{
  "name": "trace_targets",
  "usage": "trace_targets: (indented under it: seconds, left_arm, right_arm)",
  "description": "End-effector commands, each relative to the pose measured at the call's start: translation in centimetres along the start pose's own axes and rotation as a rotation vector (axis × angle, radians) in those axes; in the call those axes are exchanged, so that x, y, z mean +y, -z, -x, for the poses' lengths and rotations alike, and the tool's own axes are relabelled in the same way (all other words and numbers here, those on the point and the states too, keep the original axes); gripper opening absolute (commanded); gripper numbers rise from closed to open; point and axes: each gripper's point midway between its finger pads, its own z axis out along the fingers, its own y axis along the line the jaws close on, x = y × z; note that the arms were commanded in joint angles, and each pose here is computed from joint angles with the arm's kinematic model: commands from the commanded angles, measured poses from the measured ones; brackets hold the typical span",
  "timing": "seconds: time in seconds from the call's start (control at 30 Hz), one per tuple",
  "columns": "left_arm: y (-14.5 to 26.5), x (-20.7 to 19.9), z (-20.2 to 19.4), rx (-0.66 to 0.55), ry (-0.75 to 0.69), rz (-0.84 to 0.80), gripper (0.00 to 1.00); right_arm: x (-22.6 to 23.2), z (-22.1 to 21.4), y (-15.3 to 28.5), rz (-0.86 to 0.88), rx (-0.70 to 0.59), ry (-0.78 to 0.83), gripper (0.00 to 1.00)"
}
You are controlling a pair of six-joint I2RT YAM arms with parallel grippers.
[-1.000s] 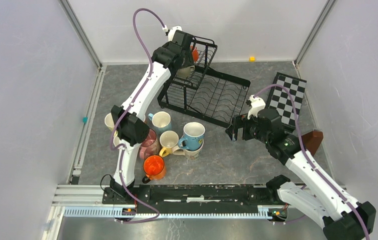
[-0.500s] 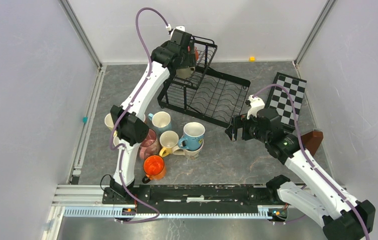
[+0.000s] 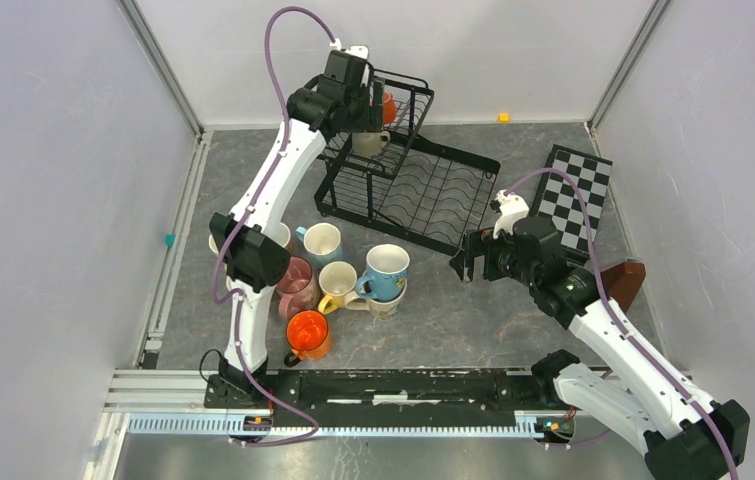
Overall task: Unload the cups from the dish rack
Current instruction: Unload the cup from the dish rack.
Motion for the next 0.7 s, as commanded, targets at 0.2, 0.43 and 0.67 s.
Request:
trace_targets:
  seconds: [0.2, 0.43, 0.67]
  left_arm:
    - [0.7, -0.8, -0.1, 0.023, -0.145, -0.136, 0.80]
    - [-0.8, -0.9, -1.2, 0.055, -0.145, -0.136, 0.79]
    - [-1.9, -0.9, -1.8, 0.063, -0.140, -0.130, 0.78]
  right_arm:
    - [0.0, 0.3, 0.2, 0.002, -0.016, 0.003, 0.98]
    - [-0.1, 0.2, 0.2, -0.006, -0.013, 0.003, 0.98]
    - [-0.3, -0.1, 0.2, -0.011, -0.003, 0.007, 0.98]
